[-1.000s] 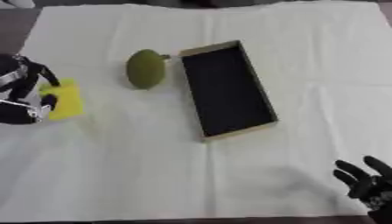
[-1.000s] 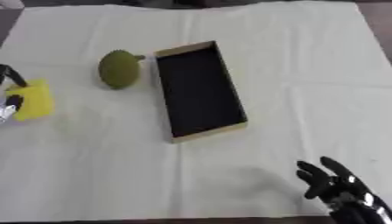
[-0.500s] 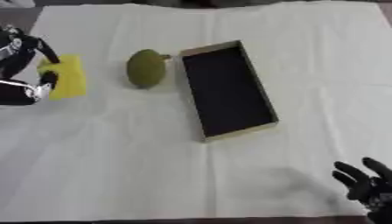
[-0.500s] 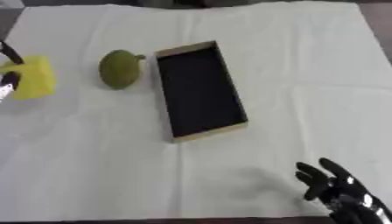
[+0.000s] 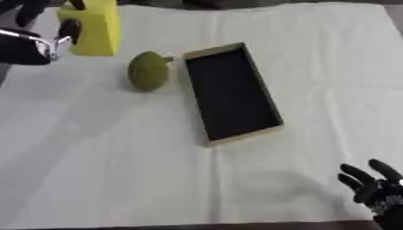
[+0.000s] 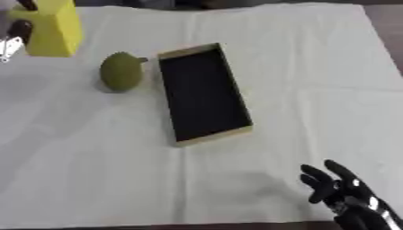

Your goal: Pick up objects on the table and place them in the box.

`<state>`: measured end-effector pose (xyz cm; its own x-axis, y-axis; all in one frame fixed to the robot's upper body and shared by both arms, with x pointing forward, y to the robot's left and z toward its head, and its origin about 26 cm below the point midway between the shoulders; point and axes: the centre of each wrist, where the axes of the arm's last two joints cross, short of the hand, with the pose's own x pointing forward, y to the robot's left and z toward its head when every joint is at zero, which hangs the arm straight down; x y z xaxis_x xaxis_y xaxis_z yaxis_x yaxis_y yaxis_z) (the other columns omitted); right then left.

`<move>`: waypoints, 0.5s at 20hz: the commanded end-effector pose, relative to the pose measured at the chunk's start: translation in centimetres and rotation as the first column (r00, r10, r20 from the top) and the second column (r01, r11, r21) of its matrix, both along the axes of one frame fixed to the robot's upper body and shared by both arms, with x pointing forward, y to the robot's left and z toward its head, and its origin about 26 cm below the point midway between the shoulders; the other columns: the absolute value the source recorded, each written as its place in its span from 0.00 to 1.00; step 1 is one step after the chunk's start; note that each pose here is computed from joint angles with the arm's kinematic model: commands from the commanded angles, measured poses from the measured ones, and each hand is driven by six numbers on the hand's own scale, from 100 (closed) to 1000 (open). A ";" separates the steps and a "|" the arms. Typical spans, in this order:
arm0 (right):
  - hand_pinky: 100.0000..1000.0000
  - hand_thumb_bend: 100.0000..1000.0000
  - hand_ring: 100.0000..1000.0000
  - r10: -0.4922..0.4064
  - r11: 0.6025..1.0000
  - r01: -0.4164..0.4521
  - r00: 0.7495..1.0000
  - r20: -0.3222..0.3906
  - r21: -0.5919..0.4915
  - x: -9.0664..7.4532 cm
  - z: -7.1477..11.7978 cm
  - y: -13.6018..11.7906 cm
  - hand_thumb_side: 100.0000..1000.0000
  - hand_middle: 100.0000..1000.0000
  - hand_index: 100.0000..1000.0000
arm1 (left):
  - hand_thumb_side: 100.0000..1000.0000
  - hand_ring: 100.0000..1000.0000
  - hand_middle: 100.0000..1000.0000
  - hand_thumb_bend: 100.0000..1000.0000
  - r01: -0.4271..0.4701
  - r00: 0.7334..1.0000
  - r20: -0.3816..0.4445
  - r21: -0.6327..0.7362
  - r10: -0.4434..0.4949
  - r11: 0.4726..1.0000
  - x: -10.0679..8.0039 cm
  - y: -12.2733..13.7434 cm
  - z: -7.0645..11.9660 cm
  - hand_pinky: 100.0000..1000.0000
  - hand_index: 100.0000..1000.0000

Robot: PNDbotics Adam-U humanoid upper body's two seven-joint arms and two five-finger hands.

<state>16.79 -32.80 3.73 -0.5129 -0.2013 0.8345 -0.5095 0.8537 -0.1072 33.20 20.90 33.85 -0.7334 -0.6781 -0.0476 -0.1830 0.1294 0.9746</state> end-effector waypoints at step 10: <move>1.00 0.00 1.00 0.214 0.972 -0.153 0.896 0.390 -0.180 1.0 1.4 -0.5 0.22 0.57 1.00 | 0.06 0.12 0.06 0.00 0.368 0.930 -0.044 0.087 -0.365 0.926 -0.7 -11.5 0.8 0.46 0.25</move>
